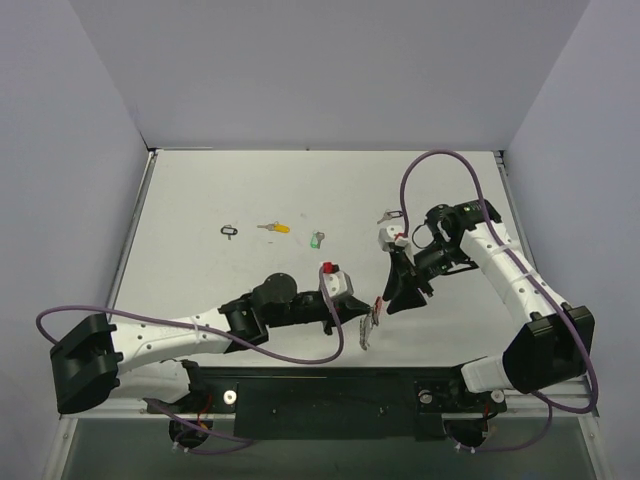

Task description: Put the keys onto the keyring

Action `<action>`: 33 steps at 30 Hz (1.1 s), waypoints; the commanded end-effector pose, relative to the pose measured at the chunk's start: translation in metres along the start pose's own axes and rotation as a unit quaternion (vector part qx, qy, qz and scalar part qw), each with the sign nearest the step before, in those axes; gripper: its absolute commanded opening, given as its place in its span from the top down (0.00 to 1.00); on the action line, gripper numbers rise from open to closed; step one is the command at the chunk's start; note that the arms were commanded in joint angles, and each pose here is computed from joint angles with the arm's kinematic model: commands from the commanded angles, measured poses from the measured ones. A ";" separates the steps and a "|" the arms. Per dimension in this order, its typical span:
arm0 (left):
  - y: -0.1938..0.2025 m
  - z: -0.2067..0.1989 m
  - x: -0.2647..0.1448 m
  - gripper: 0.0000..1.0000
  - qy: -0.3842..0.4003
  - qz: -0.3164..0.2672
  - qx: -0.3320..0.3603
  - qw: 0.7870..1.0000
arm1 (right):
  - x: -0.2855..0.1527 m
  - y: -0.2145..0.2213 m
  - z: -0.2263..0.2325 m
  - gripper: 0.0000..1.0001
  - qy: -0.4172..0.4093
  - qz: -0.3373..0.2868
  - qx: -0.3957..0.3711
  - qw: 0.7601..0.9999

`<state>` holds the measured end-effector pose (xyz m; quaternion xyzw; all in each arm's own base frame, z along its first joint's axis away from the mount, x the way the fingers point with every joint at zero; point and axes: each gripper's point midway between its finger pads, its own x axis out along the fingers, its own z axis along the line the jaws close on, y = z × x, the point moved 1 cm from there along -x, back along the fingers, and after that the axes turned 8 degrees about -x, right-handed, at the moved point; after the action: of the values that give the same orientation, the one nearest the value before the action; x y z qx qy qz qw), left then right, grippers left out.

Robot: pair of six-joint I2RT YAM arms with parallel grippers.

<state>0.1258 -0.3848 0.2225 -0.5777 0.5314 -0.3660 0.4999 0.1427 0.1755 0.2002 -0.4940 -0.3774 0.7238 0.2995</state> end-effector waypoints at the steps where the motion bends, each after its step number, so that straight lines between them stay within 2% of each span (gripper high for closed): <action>1: -0.056 -0.009 -0.021 1.00 0.000 -0.156 -0.019 0.988 | -0.005 -0.009 0.025 0.62 0.000 -0.043 0.042 0.998; 5: -0.063 -0.011 -0.027 1.00 0.007 -0.195 -0.032 0.980 | -0.002 -0.009 0.024 0.62 -0.001 -0.057 0.039 0.998; 12: -0.065 -0.015 -0.023 1.00 0.028 -0.217 -0.034 0.975 | 0.005 -0.016 0.026 0.61 -0.016 -0.097 0.010 0.995; 19: -0.060 -0.018 -0.015 1.00 0.048 -0.215 -0.038 0.975 | 0.004 -0.020 0.033 0.60 -0.023 -0.108 -0.006 0.994; 25: -0.057 -0.014 -0.016 1.00 0.042 -0.219 -0.042 0.974 | 0.007 -0.018 0.040 0.66 -0.036 -0.101 -0.007 0.994; 33: -0.054 -0.013 -0.018 1.00 0.045 -0.221 -0.046 0.973 | 0.014 -0.021 0.051 0.65 -0.068 -0.095 -0.023 0.993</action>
<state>0.1255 -0.3763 0.2565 -0.6786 0.4505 -0.4344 0.3844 0.1273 0.1905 0.2063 -0.4804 -0.4854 0.6682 0.2951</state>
